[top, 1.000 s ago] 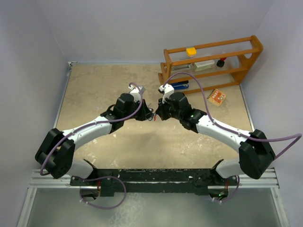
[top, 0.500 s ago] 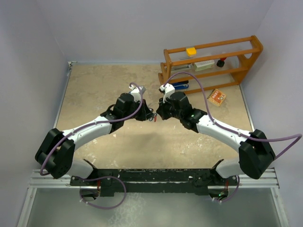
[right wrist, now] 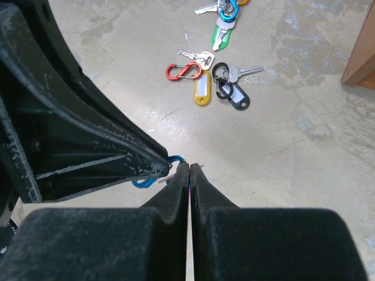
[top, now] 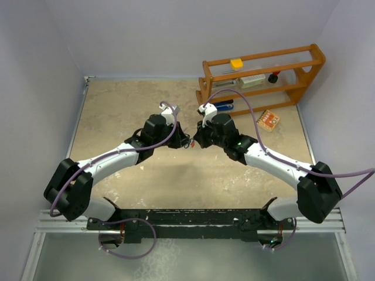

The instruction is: Put the keys on the keyring

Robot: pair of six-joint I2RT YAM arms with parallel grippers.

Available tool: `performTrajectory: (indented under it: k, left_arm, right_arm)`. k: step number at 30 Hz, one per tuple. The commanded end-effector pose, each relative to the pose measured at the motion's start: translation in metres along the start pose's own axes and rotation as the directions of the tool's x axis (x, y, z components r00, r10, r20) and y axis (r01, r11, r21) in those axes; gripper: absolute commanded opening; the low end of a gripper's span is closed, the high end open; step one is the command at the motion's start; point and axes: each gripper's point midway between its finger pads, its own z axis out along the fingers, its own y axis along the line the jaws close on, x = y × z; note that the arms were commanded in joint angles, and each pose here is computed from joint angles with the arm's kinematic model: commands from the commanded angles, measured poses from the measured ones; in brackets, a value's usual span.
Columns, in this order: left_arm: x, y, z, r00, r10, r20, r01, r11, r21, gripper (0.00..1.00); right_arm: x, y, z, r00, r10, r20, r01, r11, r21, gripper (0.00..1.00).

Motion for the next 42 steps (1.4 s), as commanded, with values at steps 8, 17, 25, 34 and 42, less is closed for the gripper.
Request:
performTrajectory:
  k: [8, 17, 25, 34, 42]
  left_arm:
    - [-0.0273, -0.0073, 0.0056, 0.998, 0.018, 0.062, -0.017, 1.000, -0.002, 0.00]
    - [-0.0284, -0.0075, 0.0060, 0.998, 0.019, 0.063, -0.019, 1.000, -0.004, 0.00]
    - [-0.0280, -0.0085, 0.0056, 0.998, 0.019, 0.059, -0.019, 1.000, 0.002, 0.00]
    - [-0.0275, -0.0111, 0.0034, 0.998, 0.026, 0.055, -0.027, 1.000, 0.012, 0.00]
    - [-0.0274, -0.0124, 0.0020, 0.998, 0.027, 0.053, -0.028, 0.999, 0.017, 0.01]
  right_arm:
    - [-0.0071, 0.0045, -0.0071, 0.998, -0.032, 0.051, 0.035, 0.998, -0.047, 0.00]
    - [-0.0062, 0.0039, -0.0057, 0.998, -0.036, 0.047, 0.038, 0.998, -0.045, 0.00]
    - [-0.0065, 0.0038, -0.0053, 0.998, -0.036, 0.047, 0.038, 0.998, -0.044, 0.00]
    - [-0.0068, 0.0009, -0.0048, 0.998, -0.035, 0.048, 0.037, 0.999, -0.028, 0.00]
    - [-0.0071, -0.0002, -0.0045, 0.998, -0.038, 0.048, 0.039, 0.999, -0.023, 0.00]
